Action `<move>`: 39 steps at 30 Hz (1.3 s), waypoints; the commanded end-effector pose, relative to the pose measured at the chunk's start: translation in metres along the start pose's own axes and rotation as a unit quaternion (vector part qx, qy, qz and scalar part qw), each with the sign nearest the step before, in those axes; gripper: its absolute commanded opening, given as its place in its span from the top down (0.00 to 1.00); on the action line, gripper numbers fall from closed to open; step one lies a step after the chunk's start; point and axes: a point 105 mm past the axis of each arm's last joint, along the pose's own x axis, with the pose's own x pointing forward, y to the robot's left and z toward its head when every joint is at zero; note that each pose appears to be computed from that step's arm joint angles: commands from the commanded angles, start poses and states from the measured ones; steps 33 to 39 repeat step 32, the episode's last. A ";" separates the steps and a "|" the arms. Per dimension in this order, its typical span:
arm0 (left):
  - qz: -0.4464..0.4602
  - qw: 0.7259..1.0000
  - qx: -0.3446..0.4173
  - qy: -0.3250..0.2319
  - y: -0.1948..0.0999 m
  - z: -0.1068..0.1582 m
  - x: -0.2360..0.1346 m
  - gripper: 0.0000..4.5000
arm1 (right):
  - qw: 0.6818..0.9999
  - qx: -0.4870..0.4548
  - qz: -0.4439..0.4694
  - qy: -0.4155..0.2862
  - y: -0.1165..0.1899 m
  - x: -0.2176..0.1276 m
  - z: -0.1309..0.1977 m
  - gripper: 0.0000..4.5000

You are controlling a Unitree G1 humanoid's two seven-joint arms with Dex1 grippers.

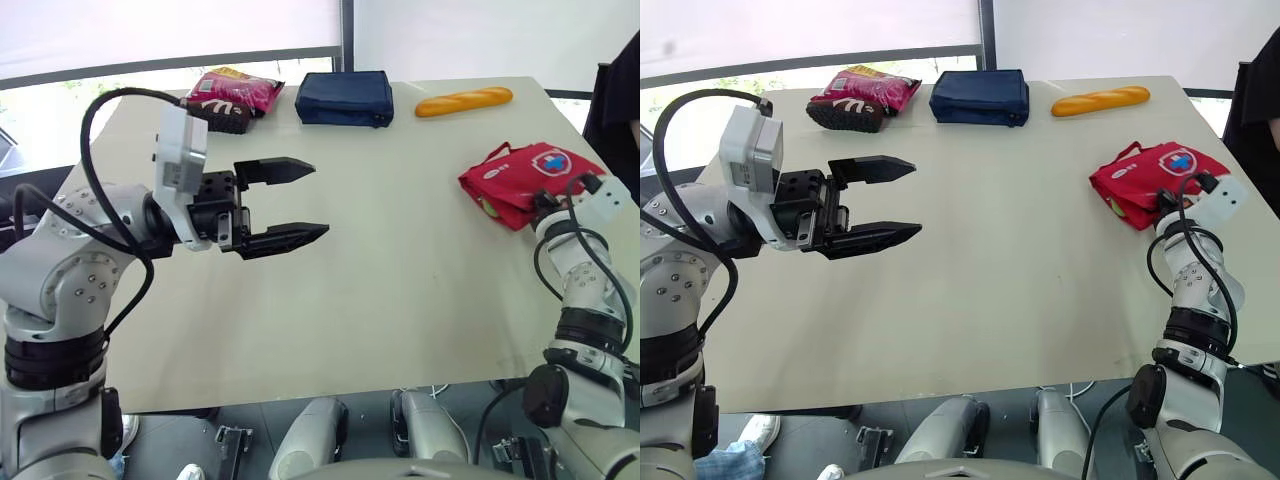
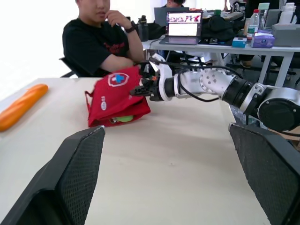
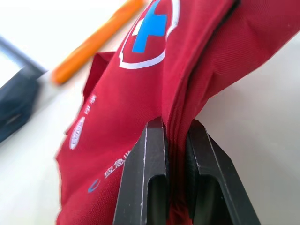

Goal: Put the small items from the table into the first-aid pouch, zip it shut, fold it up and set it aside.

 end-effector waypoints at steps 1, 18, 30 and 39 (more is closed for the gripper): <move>-0.005 0.999 0.030 -0.017 -0.001 0.015 0.006 0.00 | 0.999 0.024 -0.003 -0.024 0.003 -0.003 0.014 0.73; 0.181 0.982 -0.024 0.056 0.018 -0.047 -0.035 0.00 | 0.826 -0.412 0.378 0.075 0.007 -0.132 -0.011 0.01; 0.340 0.926 -0.094 0.134 -0.029 -0.131 -0.122 0.00 | 0.758 -0.436 0.479 0.070 -0.034 -0.170 0.022 0.01; 0.345 0.922 -0.100 0.143 -0.040 -0.136 -0.131 0.00 | 0.759 -0.433 0.482 0.070 -0.037 -0.171 0.026 0.01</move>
